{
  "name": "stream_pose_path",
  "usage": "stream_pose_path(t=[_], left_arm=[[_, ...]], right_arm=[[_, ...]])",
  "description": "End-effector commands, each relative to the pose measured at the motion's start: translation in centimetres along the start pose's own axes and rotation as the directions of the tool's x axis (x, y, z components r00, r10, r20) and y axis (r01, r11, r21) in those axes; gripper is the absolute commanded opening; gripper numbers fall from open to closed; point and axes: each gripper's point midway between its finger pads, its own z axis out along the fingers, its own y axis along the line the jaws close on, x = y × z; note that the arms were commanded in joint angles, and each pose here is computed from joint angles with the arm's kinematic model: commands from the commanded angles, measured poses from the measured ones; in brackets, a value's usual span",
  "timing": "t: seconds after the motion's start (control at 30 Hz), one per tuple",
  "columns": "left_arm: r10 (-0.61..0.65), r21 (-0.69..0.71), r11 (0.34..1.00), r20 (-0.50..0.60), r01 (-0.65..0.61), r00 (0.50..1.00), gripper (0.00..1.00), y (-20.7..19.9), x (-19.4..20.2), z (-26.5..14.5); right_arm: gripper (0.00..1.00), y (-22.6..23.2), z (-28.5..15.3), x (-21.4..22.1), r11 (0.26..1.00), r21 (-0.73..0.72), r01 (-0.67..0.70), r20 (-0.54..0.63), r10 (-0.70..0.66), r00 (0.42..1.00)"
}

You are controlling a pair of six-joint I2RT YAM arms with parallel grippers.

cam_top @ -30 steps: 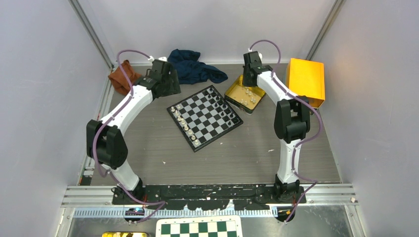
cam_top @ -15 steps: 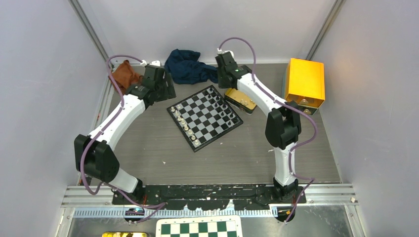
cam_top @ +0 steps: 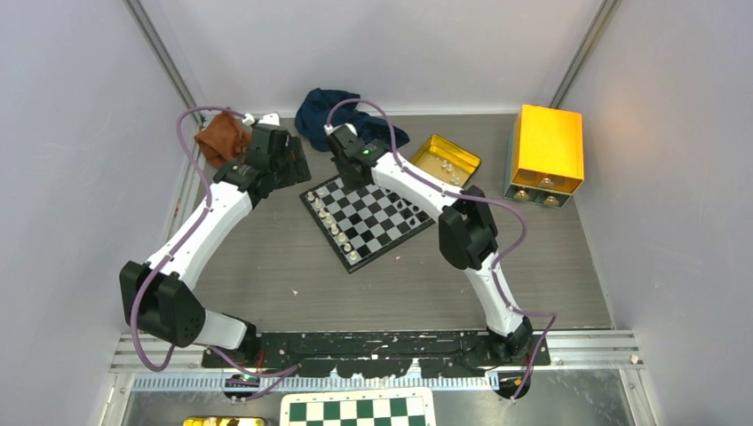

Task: Set up the chess pieces on the board
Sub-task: Place the chess piece on the chessboard.

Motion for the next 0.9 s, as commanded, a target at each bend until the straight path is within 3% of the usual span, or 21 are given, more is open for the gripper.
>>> stream_pose_path(t=[0.0, 0.5, 0.77, 0.87], left_arm=[[-0.039, 0.009, 0.999, 0.065, 0.039, 0.997, 0.71, 0.2, -1.5, -1.3], [-0.04, 0.018, 0.999, 0.037, 0.039, 0.999, 0.71, 0.3, -0.2, -1.1], [-0.038, 0.016, 0.999, 0.027, 0.038, 0.999, 0.71, 0.4, 0.2, -0.7], [-0.037, 0.017, 0.999, 0.024, 0.036, 0.999, 0.71, 0.3, 0.3, -0.6]], right_arm=[[0.01, 1.5, -0.5, -0.6, 1.0, -0.014, 0.016, 0.007, -0.016, 1.0], [0.01, 4.1, 3.1, 2.5, 0.998, -0.038, 0.052, -0.073, -0.054, 0.996], [0.05, 4.3, 3.8, 3.0, 0.998, -0.04, 0.058, -0.086, -0.061, 0.994], [0.12, 4.3, 3.6, 2.8, 0.997, -0.042, 0.059, -0.079, -0.062, 0.995]])
